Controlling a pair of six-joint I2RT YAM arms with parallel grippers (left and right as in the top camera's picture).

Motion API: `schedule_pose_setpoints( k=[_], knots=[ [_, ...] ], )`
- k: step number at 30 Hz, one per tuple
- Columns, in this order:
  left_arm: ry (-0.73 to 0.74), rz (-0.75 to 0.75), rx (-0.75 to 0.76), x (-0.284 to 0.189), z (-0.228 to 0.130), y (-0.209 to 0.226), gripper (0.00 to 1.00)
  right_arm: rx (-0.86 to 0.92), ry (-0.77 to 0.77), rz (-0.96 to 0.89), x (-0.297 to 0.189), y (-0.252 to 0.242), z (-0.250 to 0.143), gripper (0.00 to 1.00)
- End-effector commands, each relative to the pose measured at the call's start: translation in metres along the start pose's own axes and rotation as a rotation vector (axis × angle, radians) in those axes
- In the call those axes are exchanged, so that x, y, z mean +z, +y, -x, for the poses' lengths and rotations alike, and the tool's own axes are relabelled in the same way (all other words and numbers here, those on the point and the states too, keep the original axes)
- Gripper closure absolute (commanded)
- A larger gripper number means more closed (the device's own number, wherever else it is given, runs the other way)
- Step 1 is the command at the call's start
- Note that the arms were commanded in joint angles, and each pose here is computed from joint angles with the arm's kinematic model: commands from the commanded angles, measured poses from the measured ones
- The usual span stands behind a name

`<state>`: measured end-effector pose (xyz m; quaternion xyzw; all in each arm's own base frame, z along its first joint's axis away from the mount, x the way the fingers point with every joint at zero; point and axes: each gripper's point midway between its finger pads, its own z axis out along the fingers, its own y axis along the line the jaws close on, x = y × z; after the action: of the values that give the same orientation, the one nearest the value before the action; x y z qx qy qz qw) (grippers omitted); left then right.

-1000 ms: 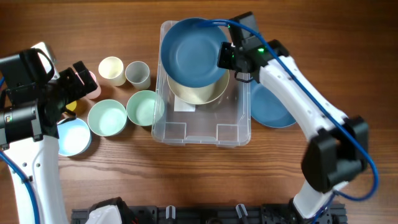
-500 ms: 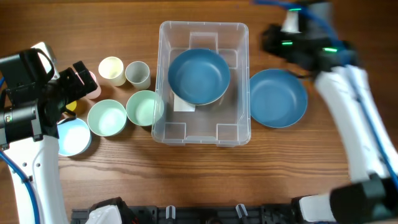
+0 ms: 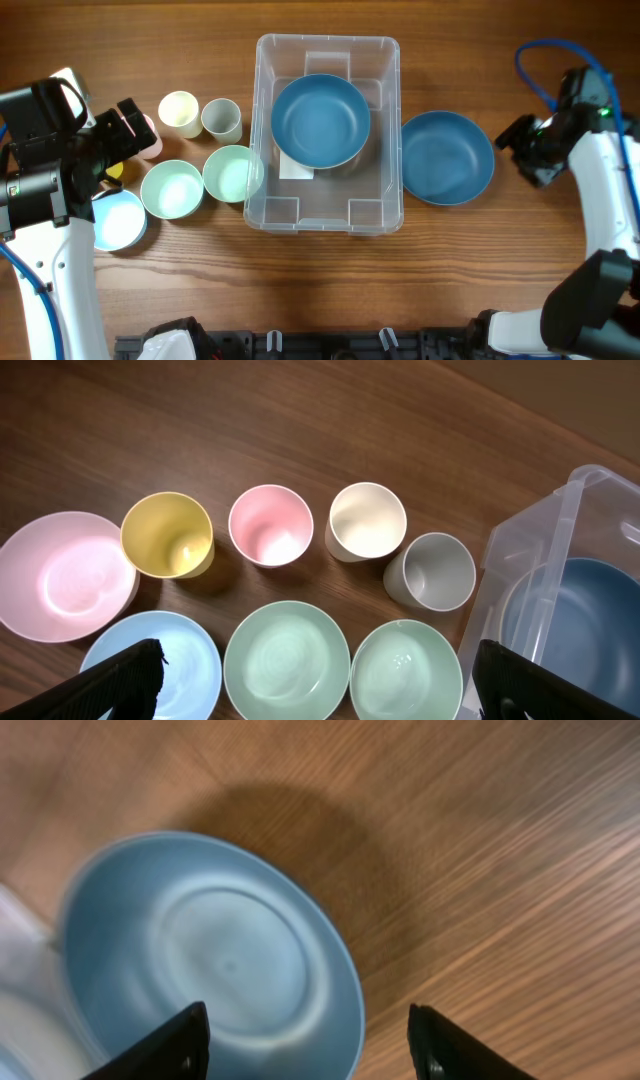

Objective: Pack container
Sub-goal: 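Stack the teal bowl onto the cream bowl in the container, release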

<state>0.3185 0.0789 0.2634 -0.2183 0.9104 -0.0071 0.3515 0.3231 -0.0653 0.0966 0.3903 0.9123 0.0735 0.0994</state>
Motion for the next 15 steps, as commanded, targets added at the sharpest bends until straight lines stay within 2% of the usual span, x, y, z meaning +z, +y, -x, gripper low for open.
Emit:
schedule_pose_setpoints(
  k=[1,3,8,9,12,13,15],
  knots=[
    [-0.019,-0.013,-0.01,-0.004,0.007,-0.002,0.0,0.004,0.059,0.006,0.028,-0.006,-0.025,0.4],
    [-0.019,-0.013,-0.01,-0.004,0.007,-0.002,0.0,0.014,0.076,0.027,0.041,-0.008,-0.033,0.47],
    [-0.018,-0.013,-0.01,-0.004,0.007,-0.002,0.0,0.062,0.103,0.035,0.065,-0.019,-0.053,0.54],
    [-0.019,-0.013,-0.01,-0.004,0.007,-0.002,0.0,0.058,0.08,0.052,0.07,-0.018,-0.05,0.65],
    [-0.019,-0.013,-0.01,-0.004,0.007,-0.002,0.0,0.049,0.029,0.087,0.071,-0.01,-0.038,0.91],
    [-0.019,-0.013,-0.01,-0.004,0.007,-0.002,0.0,0.048,0.02,0.093,0.07,-0.009,-0.035,0.96],
    [-0.019,-0.013,-0.01,-0.004,0.007,-0.002,0.0,0.081,-0.001,0.09,0.066,-0.01,-0.03,0.96]
  ],
)
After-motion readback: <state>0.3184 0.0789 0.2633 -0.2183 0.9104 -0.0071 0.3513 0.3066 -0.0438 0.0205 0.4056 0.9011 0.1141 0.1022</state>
